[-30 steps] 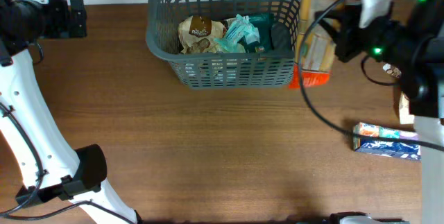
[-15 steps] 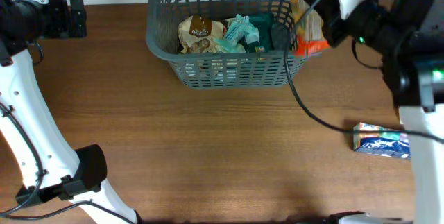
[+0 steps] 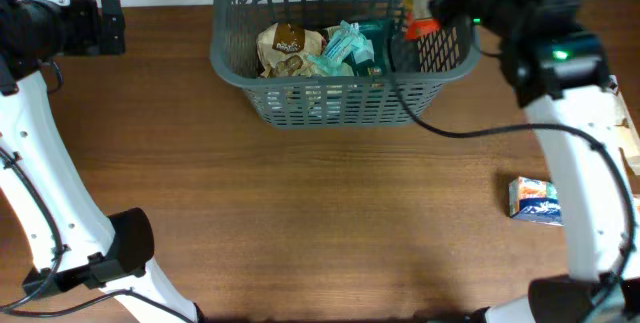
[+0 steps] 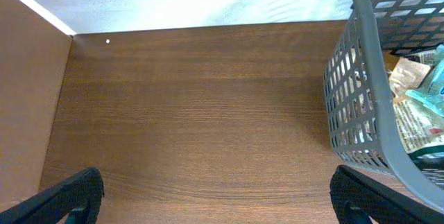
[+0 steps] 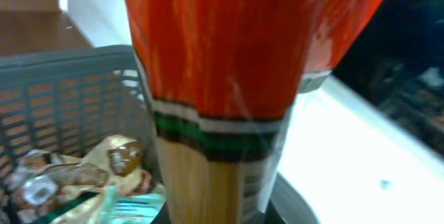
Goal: Pack container
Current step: 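Lift the spaghetti pack with the right gripper over the basket, then lower the spaghetti into the basket and open the right gripper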
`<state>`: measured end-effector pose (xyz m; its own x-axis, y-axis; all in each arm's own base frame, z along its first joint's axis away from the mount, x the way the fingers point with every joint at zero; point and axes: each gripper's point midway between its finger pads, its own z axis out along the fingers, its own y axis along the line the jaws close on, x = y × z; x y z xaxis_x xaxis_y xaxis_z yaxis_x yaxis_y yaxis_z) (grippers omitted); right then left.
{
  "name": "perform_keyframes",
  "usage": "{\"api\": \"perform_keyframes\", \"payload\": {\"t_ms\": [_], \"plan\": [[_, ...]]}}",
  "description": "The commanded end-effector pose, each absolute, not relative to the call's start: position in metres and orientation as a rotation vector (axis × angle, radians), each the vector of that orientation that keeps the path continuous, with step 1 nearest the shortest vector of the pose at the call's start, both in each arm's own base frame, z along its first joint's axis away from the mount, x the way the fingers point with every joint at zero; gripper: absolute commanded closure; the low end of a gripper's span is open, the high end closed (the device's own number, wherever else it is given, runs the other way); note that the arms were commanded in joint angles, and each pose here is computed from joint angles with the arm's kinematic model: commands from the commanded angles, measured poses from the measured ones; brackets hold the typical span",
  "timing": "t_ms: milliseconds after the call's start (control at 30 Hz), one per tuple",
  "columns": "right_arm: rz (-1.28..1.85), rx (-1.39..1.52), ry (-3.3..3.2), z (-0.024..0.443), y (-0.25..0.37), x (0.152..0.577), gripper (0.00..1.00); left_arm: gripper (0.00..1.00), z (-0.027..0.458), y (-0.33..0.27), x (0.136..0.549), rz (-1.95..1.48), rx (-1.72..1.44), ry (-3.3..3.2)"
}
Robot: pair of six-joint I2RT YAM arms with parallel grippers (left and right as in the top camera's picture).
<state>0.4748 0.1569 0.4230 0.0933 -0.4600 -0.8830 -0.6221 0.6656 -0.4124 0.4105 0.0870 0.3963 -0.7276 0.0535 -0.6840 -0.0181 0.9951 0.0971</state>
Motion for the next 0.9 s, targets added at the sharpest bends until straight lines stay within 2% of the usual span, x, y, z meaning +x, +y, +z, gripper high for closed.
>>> {"api": "perform_keyframes", "payload": {"t_ms": [0,300,533,600,633,700,767,800,867], "plan": [[0.156,-0.960,1.466,0.434,0.187,0.480,0.96,0.01,0.393,0.089,0.411,0.122,0.003,2.392],[0.131,-0.883,1.605,0.381,0.197,0.521,0.96,0.01,0.393,0.089,0.411,0.122,0.003,2.392],[0.194,-0.851,1.685,0.361,0.204,0.523,0.95,0.01,0.393,0.089,0.411,0.122,0.003,2.392],[0.190,-0.853,1.682,0.362,0.208,0.522,0.76,0.01,0.393,0.089,0.411,0.121,0.002,2.392],[0.170,-0.798,1.699,0.368,0.205,0.522,0.71,0.01,0.393,0.089,0.411,0.122,0.003,2.392],[0.161,-0.737,1.715,0.376,0.202,0.519,0.50,0.01,0.393,0.089,0.411,0.122,0.003,2.392],[0.145,-0.691,1.724,0.387,0.196,0.512,0.41,0.01,0.393,0.089,0.411,0.122,0.003,2.392],[0.139,-0.676,1.724,0.393,0.193,0.508,0.32,0.01,0.393,0.089,0.411,0.122,0.003,2.392],[0.129,-0.648,1.723,0.407,0.185,0.497,0.30,0.01,0.393,0.089,0.411,0.121,0.002,2.392]]}}
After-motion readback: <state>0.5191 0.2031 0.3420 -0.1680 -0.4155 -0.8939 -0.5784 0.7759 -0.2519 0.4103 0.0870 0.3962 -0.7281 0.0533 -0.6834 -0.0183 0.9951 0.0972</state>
